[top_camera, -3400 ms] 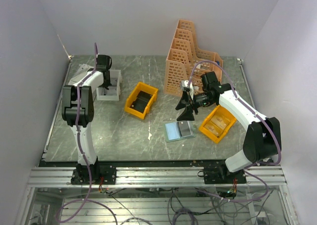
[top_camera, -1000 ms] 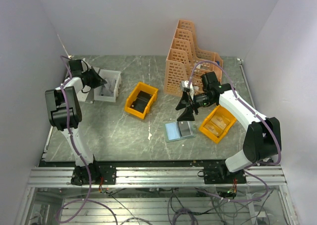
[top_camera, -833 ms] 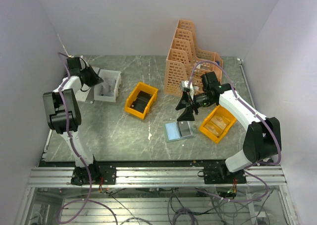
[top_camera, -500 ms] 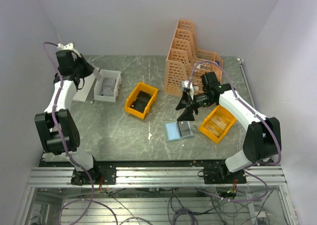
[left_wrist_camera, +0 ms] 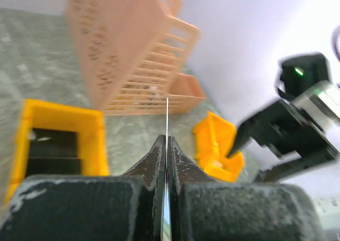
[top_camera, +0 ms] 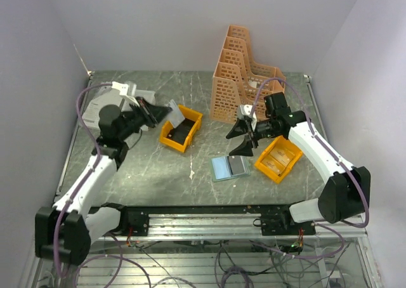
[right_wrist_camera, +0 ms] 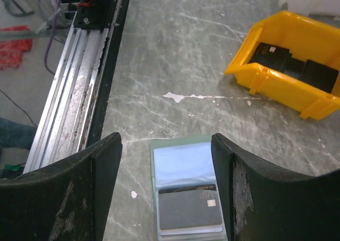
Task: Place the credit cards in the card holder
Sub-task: Pick up the credit card from the storage box.
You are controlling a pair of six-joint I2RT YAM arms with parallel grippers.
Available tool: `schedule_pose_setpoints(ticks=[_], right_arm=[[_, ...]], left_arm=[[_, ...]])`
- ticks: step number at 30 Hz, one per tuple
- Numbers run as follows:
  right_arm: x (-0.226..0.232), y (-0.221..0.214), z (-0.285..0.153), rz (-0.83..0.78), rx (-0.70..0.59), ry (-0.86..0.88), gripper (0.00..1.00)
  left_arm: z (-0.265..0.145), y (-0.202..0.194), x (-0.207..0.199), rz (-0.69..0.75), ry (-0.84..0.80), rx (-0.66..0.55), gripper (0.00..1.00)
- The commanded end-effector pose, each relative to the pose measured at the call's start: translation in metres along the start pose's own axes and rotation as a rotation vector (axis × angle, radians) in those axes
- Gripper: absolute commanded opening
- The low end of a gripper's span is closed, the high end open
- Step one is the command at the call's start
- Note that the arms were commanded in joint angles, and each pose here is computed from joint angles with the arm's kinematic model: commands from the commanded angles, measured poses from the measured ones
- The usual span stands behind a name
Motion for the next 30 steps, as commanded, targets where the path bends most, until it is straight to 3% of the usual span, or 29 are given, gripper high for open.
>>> schedule_pose_setpoints(ticks=[1, 9, 17, 23, 30], right_arm=[[0.014, 0.030, -0.011, -0.081, -0.063, 0.019, 0.68], [0.043, 0.072, -0.025, 0.013, -0.098, 0.053, 0.68], [0.056, 0.054, -0.020, 0.148, -0.140, 0.069, 0.73], [0.062, 0.032, -0.012, 0.113, -0.143, 0.090, 0.75], [0.058, 0.024, -0.002, 0.136, -0.135, 0.111, 0.58]], left_arm=[[-0.007, -0.001, -0.058, 0.037, -0.224, -0.163, 0.07], [-0.015, -0.042, -0.121, 0.032, -0.404, -0.218, 0.07], [-0.011, -0.076, -0.159, 0.174, -0.521, -0.138, 0.07], [-0.002, -0.092, -0.169, 0.274, -0.566, -0.092, 0.07], [0.007, -0.099, -0.173, 0.285, -0.593, -0.068, 0.07]])
Point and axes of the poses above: each gripper's point midway between its finger pads, its own z axis out along the fingers, its own x axis along the line the jaws close on, y = z × x, the point moved 10 cm from there along -z, back along the fingers, and after that the axes turned 13 degrees about z, right-handed, at the moved point
